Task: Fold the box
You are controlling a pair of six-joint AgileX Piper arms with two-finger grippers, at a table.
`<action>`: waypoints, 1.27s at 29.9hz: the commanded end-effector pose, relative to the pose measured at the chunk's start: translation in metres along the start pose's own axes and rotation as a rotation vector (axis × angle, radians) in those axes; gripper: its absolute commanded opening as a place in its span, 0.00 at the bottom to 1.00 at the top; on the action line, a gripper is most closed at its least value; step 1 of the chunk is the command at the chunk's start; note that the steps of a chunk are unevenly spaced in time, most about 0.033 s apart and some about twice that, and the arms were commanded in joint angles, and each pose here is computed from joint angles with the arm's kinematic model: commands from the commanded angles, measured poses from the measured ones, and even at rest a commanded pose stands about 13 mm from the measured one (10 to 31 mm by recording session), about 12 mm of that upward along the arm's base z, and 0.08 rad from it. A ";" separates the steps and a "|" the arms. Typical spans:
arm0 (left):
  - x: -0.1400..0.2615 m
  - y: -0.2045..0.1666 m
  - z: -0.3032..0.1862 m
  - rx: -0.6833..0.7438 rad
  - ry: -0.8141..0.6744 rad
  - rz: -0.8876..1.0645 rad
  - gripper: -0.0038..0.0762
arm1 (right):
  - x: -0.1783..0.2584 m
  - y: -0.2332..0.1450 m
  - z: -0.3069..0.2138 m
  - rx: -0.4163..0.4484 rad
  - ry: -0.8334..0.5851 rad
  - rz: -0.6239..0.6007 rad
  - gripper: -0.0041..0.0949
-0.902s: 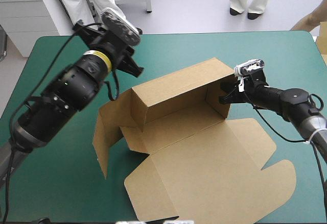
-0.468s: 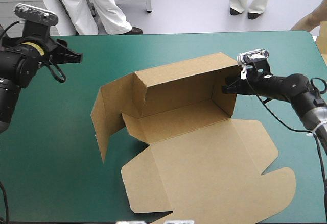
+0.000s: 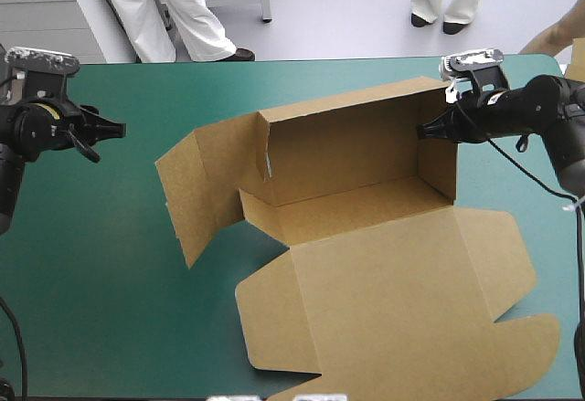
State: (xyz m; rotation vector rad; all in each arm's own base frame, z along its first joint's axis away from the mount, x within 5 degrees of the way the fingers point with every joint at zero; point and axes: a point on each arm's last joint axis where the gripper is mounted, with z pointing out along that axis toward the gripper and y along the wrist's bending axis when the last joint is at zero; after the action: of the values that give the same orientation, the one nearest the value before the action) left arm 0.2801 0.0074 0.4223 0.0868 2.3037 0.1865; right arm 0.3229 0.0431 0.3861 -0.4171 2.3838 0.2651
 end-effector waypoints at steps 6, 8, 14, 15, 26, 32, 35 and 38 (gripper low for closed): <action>0.013 -0.007 0.007 0.044 -0.034 -0.017 0.46 | -0.022 -0.004 0.011 -0.049 0.143 0.053 0.02; 0.014 -0.007 0.007 0.044 -0.029 -0.010 0.46 | -0.024 -0.008 0.019 -0.035 0.181 0.086 0.02; 0.014 -0.007 0.006 0.049 -0.031 0.007 0.46 | -0.025 -0.018 0.046 -0.023 0.228 0.113 0.02; 0.014 -0.008 0.006 0.054 -0.032 0.007 0.46 | -0.024 -0.020 0.053 -0.024 0.245 0.116 0.02; 0.014 -0.008 0.006 0.054 -0.038 0.013 0.46 | -0.020 -0.026 0.097 -0.006 0.328 0.046 0.22; 0.014 -0.008 0.006 0.057 -0.036 0.012 0.46 | -0.034 -0.015 0.104 -0.010 0.267 0.009 0.60; 0.014 -0.008 0.006 0.057 -0.033 0.015 0.46 | -0.040 -0.011 0.104 -0.003 0.219 0.000 0.69; 0.014 -0.008 0.006 0.057 -0.033 0.015 0.46 | -0.046 -0.014 0.099 0.033 0.192 0.016 0.69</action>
State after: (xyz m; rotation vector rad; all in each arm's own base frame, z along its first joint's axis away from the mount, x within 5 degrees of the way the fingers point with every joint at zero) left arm 0.2816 0.0022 0.3858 0.1472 2.3836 0.1278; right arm 0.4264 0.0720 0.3016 -0.4635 2.7108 0.2365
